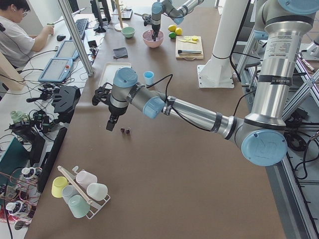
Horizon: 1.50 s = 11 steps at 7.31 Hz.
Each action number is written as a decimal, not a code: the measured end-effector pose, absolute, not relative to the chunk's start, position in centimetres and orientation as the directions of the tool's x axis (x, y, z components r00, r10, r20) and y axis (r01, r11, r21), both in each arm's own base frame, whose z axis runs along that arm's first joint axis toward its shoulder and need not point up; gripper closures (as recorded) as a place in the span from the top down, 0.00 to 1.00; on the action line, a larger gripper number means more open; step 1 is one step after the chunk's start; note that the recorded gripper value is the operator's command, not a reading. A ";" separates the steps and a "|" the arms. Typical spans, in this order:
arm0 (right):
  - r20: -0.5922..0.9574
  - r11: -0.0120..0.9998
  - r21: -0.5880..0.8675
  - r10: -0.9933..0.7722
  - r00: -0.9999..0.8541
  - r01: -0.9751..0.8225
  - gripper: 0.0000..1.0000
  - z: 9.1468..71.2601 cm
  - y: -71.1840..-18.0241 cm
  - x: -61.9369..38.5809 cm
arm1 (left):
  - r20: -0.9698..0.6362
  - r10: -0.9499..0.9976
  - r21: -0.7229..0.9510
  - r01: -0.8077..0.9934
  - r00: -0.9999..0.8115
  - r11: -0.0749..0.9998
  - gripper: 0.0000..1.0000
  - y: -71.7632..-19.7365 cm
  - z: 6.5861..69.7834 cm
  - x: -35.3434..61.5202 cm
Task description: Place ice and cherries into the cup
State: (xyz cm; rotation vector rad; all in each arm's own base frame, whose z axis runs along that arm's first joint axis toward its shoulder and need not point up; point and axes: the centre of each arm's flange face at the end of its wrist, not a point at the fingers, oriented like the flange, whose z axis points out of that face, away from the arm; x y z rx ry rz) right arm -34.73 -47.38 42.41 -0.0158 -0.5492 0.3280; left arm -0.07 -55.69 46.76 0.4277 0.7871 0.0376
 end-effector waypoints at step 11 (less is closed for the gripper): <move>0.615 0.922 -0.007 0.309 0.725 -0.387 0.00 34.6 -52.8 -27.5 | -0.678 0.217 0.421 0.128 0.703 0.898 0.98 -56.4 44.0 0.0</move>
